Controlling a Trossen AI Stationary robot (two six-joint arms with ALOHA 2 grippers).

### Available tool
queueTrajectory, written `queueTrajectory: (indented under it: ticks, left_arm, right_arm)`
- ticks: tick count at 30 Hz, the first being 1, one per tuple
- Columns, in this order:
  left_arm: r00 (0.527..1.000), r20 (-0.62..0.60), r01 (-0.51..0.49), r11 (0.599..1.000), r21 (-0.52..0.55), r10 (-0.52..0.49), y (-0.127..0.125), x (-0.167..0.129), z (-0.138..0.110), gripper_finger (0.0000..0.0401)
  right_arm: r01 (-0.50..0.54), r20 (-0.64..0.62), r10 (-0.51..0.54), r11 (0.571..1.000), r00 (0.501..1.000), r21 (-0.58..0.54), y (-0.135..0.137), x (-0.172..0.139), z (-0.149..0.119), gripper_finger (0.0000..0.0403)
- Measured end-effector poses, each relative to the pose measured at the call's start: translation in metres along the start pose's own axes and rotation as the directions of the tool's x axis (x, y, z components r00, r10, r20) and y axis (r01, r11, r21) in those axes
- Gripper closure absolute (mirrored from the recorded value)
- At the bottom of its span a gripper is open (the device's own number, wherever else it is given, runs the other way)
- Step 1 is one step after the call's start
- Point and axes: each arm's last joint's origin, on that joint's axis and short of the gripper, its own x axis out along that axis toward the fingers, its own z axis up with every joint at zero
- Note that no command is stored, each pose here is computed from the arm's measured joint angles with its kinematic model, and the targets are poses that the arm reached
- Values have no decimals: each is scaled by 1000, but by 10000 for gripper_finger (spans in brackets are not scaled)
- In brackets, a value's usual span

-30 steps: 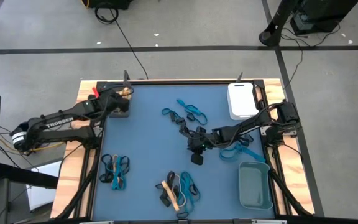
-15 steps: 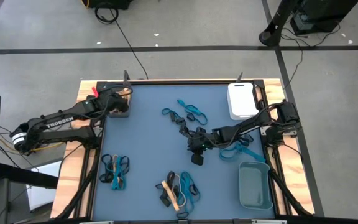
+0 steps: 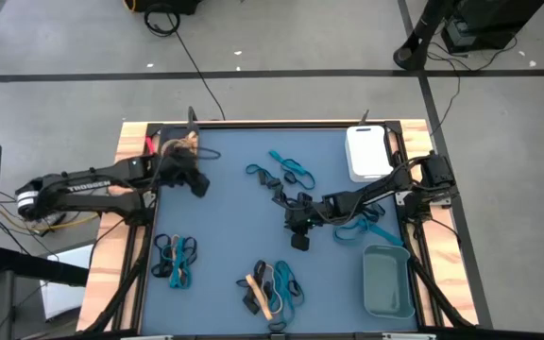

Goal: Sort rubber bands into baskets
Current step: Put the yellow rubber band into the black bin

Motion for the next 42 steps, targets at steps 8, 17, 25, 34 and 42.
queueTrajectory:
  ticks: [8, 17, 25, 34, 42]
  left_arm:
    - [984, -73, 160, 987, 4, -160, -28, -14, -16, 238]
    - [882, -458, 104, 994, -45, -113, -31, -24, -56, 238]
    - [786, -610, 133, 991, 13, -98, -41, -28, -75, 238]
    - [740, -672, 165, 958, 235, 37, -48, -17, -100, 238]
    - [740, -662, 133, 938, 320, 121, -51, -11, -110, 238]
  right_arm:
    - [25, 7, -25, 1000, 1000, 1, -1, 0, 0, 323]
    - [20, 18, -20, 1000, 1000, 0, 0, 0, 1, 324]
    - [17, 27, -17, 1000, 999, 1, 1, 0, 2, 325]
    - [3, 24, -3, 1000, 1000, -8, 4, 0, 1, 325]
    - [2, 24, -2, 1000, 1000, -17, 5, 0, 1, 325]
